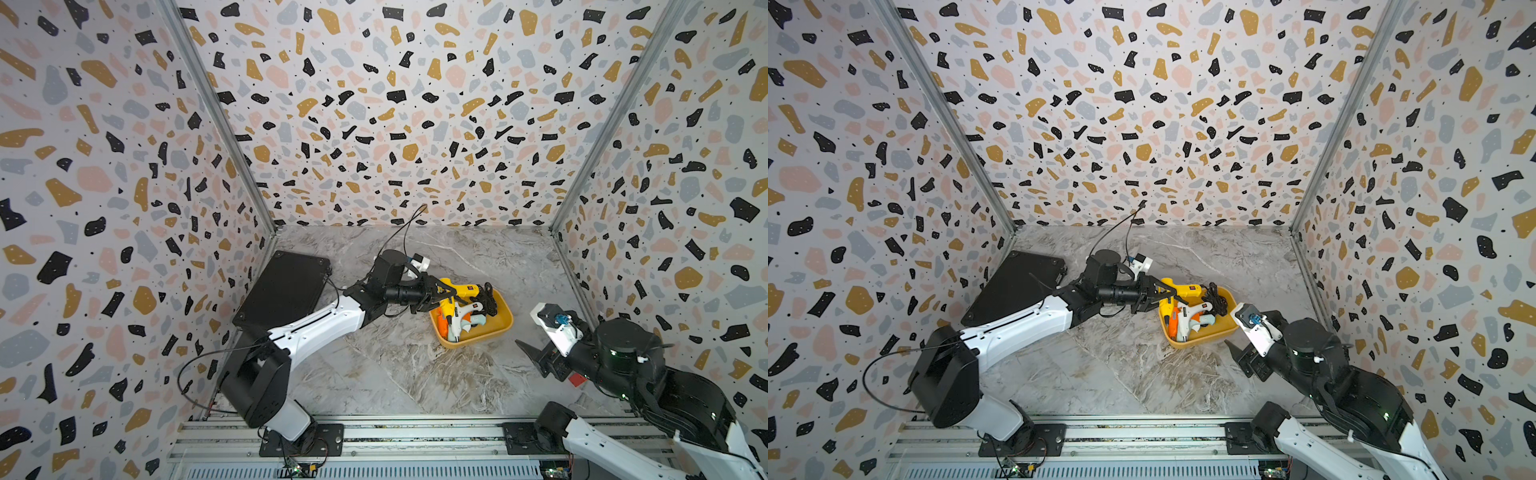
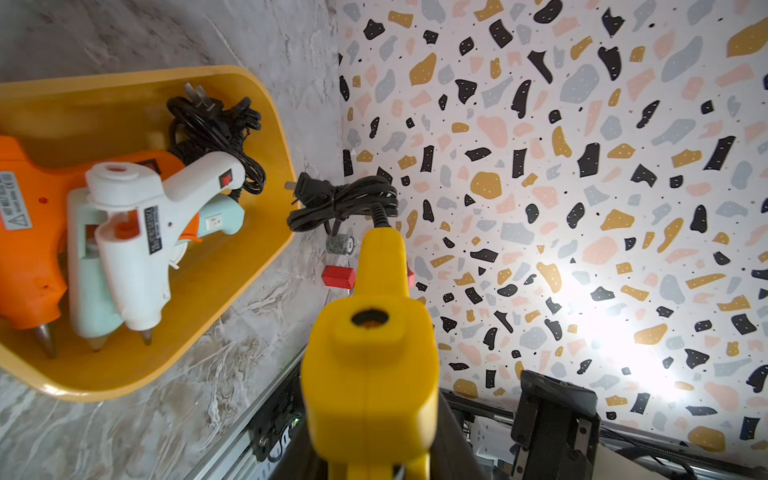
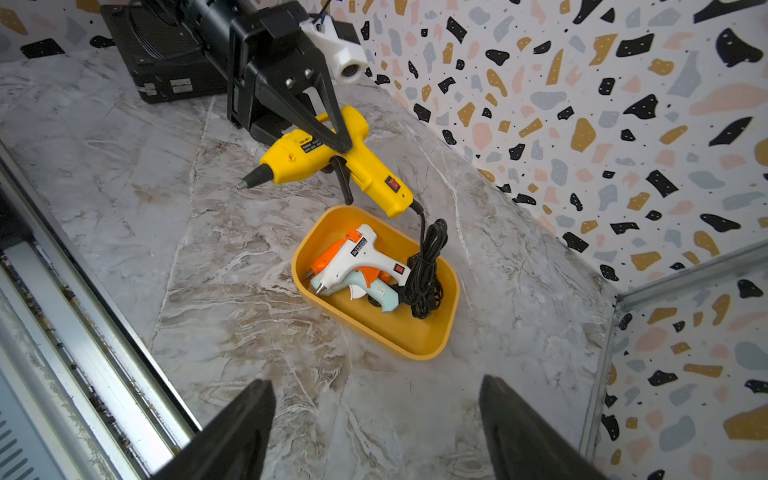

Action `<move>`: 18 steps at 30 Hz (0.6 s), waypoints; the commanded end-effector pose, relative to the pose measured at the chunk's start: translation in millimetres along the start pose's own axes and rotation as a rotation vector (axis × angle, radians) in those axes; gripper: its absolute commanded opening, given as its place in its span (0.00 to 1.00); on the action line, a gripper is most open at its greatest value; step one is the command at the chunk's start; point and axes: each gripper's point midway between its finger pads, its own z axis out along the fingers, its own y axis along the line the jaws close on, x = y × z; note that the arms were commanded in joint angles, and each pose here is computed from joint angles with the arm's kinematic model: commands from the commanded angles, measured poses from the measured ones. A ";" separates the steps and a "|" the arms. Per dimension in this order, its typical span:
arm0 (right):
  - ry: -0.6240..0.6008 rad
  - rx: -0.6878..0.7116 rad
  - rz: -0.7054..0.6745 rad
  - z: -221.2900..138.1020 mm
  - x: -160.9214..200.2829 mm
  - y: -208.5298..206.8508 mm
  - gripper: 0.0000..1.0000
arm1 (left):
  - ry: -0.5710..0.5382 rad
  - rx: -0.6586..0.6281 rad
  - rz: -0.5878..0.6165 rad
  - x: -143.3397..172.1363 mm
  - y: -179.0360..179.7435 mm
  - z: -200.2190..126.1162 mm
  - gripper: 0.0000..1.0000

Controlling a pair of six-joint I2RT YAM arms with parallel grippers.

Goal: Put the hot melt glue gun into the storage box
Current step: Place the hot melt adhesive gun in the storage box.

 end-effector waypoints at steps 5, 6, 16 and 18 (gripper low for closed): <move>0.035 0.071 0.045 -18.3 14.1 -13.8 0.83 | 0.045 0.122 0.121 -17.5 -32.9 27.8 0.00; 0.035 0.074 0.045 -19.0 14.5 -14.4 0.83 | 0.048 0.118 0.123 -20.9 -29.0 32.8 0.00; 0.052 0.080 0.022 -16.2 16.2 -15.0 0.83 | 0.103 0.039 0.068 -29.3 31.0 70.4 0.00; 0.056 0.077 0.018 -15.1 16.9 -14.4 0.83 | 0.108 0.018 0.060 -28.6 42.4 74.1 0.00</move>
